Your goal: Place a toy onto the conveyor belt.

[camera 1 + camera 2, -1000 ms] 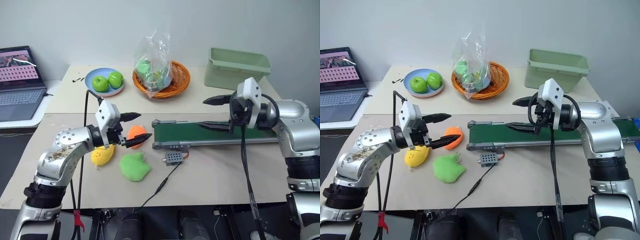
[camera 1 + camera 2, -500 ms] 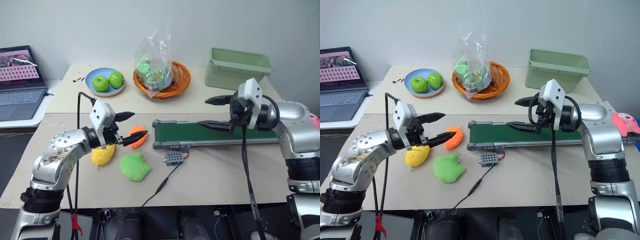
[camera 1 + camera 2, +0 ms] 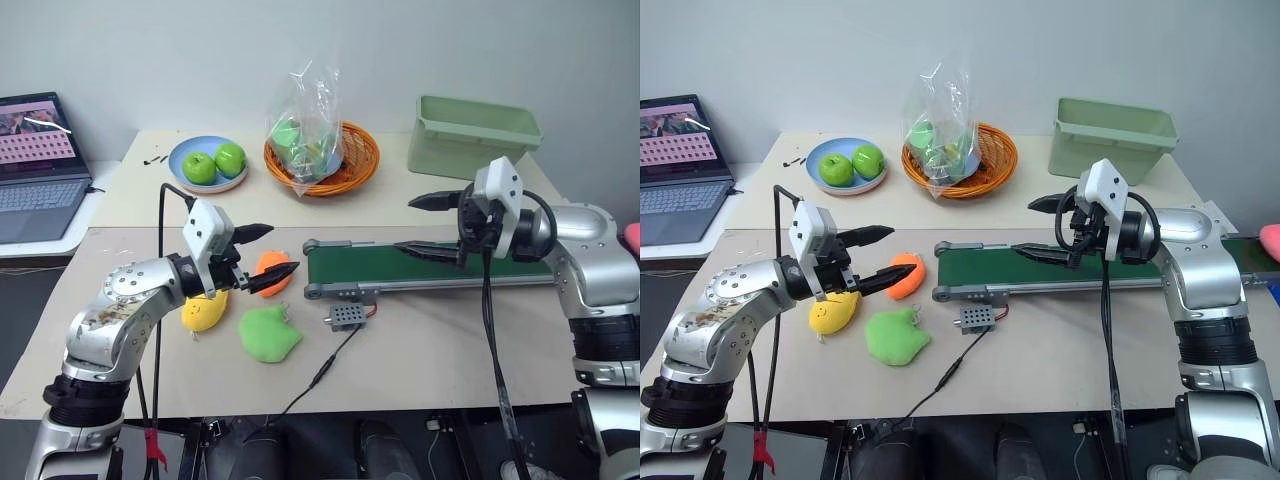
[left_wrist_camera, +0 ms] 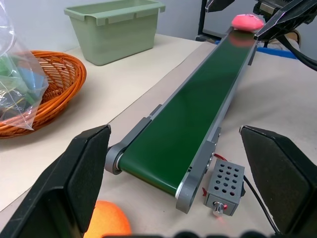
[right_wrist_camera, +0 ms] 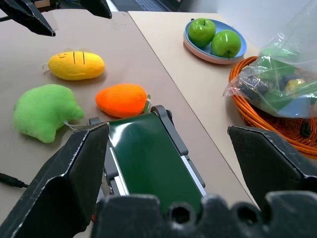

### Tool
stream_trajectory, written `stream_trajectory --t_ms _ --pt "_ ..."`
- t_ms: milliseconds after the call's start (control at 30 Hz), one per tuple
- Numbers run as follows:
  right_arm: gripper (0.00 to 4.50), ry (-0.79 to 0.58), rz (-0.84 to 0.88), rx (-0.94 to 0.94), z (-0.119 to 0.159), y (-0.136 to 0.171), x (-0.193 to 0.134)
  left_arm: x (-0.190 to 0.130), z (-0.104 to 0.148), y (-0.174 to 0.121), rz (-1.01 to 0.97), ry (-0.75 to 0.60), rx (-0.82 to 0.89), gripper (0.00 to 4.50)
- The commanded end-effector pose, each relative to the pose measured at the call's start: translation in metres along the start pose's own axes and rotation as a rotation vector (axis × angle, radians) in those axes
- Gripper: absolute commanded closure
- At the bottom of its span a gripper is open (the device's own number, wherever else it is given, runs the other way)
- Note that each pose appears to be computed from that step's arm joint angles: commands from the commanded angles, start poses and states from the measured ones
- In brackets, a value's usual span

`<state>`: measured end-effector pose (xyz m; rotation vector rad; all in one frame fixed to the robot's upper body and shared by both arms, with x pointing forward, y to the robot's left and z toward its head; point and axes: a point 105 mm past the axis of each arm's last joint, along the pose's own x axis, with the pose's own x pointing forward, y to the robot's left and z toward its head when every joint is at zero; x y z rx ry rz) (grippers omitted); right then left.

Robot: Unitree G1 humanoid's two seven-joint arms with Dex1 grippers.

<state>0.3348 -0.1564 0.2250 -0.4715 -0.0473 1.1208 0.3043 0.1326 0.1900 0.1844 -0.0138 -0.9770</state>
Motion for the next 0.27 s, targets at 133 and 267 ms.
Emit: stream_trajectory --t_ms 133,267 --pt "0.0 -0.021 -0.016 -0.045 0.0108 -0.0027 -0.0051 -0.007 0.0134 0.0045 0.017 -0.022 0.028 0.05" --pt "0.0 -0.024 -0.014 -0.045 0.011 -0.0025 -0.0038 -0.0065 0.0113 0.0048 0.024 -0.014 0.039 0.05"
